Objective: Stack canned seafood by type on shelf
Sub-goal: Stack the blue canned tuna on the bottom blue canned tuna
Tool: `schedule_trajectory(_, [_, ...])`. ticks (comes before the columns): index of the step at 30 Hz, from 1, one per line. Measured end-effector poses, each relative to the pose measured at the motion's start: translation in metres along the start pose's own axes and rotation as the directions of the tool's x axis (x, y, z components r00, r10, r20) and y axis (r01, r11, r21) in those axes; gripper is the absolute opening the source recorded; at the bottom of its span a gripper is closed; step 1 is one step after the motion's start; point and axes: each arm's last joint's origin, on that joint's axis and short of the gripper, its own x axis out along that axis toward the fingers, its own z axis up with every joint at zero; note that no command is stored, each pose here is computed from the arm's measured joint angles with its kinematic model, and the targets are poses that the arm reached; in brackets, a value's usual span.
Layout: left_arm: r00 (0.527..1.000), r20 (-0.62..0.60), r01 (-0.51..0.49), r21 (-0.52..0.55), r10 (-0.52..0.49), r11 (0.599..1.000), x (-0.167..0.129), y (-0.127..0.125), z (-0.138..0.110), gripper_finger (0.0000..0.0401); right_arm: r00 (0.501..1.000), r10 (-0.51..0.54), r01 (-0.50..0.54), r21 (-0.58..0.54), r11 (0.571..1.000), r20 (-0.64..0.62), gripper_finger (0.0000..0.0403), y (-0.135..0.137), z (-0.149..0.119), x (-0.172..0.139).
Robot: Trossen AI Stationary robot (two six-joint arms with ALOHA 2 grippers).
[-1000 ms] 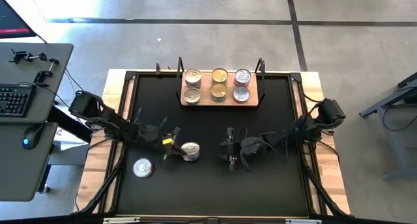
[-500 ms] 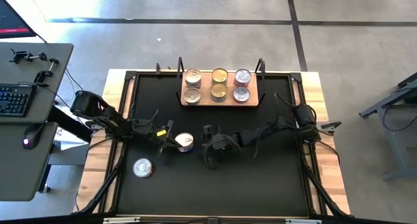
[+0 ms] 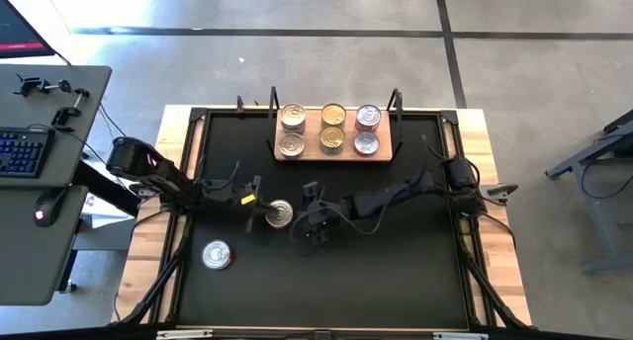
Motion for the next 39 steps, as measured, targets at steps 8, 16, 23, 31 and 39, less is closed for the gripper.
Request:
schedule_trajectory(8, [0.999, -0.035, -0.035, -0.178, 0.029, 0.983, 0.017, -0.008, 0.017, 0.0000, 0.997, 0.062, -0.050, 0.205, 0.978, -0.049, 0.0282, -0.012, -0.006, -0.001])
schedule_trajectory(16, [0.925, -0.378, -0.053, -0.015, 0.044, 0.998, 0.036, -0.037, 0.062, 0.0000, 0.992, 0.073, -0.015, 0.484, 0.875, -0.100, 0.0265, -0.041, -0.030, 0.015])
schedule_trajectory(23, [0.755, -0.648, -0.107, 0.033, 0.103, 0.994, 0.025, -0.069, 0.063, 0.0000, 0.997, 0.072, -0.064, 0.579, 0.813, 0.009, 0.0206, -0.044, -0.034, 0.033])
schedule_trajectory(31, [0.686, -0.648, -0.278, 0.188, 0.331, 0.942, 0.028, -0.070, 0.036, 0.0000, 0.994, 0.102, -0.110, 0.573, 0.812, 0.046, 0.0164, -0.037, -0.037, 0.041])
schedule_trajectory(39, [0.659, -0.559, -0.387, 0.322, 0.503, 0.864, 0.031, -0.054, 0.040, 0.0000, 0.974, 0.226, -0.207, 0.515, 0.832, 0.027, 0.0158, -0.019, -0.017, 0.012])
